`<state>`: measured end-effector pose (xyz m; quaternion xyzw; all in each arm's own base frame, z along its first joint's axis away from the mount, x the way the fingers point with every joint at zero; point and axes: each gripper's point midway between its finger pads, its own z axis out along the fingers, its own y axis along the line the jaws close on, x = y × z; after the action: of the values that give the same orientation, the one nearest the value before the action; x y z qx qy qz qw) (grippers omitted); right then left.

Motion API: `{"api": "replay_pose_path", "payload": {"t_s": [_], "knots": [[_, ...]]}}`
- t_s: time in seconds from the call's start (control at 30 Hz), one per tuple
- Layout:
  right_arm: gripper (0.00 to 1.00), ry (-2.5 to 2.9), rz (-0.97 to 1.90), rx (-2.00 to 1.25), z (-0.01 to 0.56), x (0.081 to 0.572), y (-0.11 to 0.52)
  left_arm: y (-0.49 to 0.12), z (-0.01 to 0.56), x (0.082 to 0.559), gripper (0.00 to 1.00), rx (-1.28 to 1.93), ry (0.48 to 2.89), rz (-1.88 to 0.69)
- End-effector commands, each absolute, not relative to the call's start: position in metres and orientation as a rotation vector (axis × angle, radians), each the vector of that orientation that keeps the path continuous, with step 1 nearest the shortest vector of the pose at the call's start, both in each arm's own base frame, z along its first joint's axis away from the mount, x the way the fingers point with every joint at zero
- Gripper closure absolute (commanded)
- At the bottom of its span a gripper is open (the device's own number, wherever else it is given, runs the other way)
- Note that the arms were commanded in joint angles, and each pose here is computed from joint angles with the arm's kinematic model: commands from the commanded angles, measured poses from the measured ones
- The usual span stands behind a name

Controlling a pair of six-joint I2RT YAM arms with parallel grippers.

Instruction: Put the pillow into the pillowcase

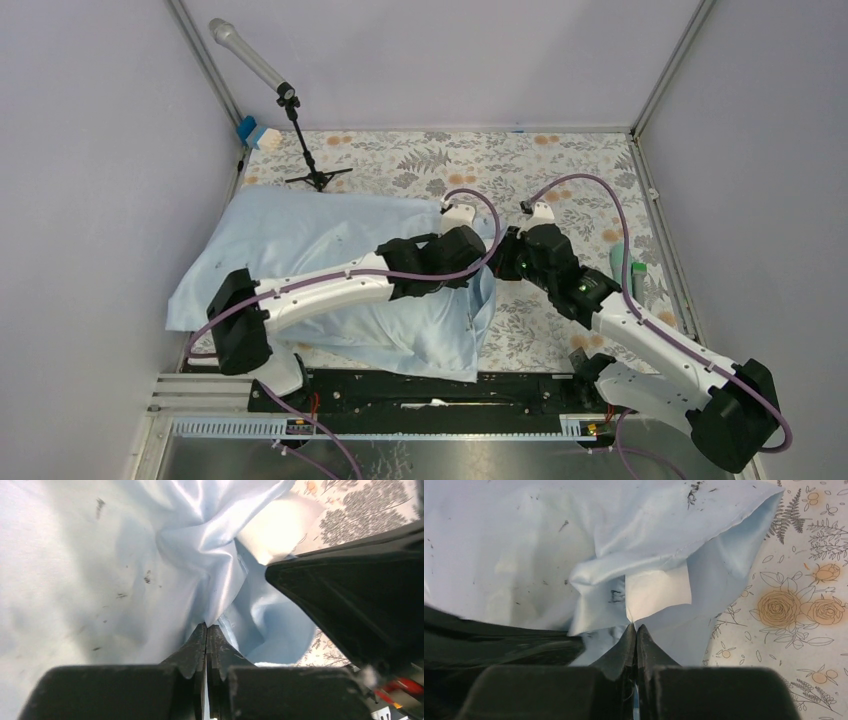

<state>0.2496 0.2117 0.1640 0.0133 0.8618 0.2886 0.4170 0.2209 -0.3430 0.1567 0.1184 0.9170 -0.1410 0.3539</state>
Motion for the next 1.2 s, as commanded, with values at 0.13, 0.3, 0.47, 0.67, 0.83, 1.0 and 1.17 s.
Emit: {"api": "replay_pose_path", "payload": {"t_s": [0.13, 0.3, 0.47, 0.67, 0.83, 1.0, 1.17], "knots": [[1.0, 2.13, 0.753, 0.039, 0.175, 0.251, 0.212, -0.297, 0.249, 0.216, 1.0, 0.136, 2.198, -0.426], [1.0, 2.103, 0.883, -0.066, 0.195, 0.246, 0.234, -0.238, 0.24, 0.199, 1.0, 0.028, 2.22, -0.347], [1.0, 2.058, 1.074, -0.212, 0.226, 0.233, 0.263, -0.203, 0.162, 0.199, 1.0, -0.021, 2.357, -0.213], [1.0, 2.049, 1.078, -0.225, 0.231, 0.25, 0.277, -0.207, 0.089, 0.22, 1.0, -0.086, 2.461, -0.265], [1.0, 2.159, 1.032, -0.193, 0.189, 0.271, 0.29, -0.209, 0.069, 0.257, 1.0, -0.14, 2.473, -0.304], [0.66, 2.25, 0.778, -0.126, 0.166, 0.279, 0.258, -0.225, 0.072, 0.285, 1.0, -0.082, 2.462, -0.296], [0.36, 2.254, 0.538, -0.033, 0.165, 0.265, 0.203, -0.229, 0.071, 0.278, 1.0, -0.03, 2.475, -0.34]]}}
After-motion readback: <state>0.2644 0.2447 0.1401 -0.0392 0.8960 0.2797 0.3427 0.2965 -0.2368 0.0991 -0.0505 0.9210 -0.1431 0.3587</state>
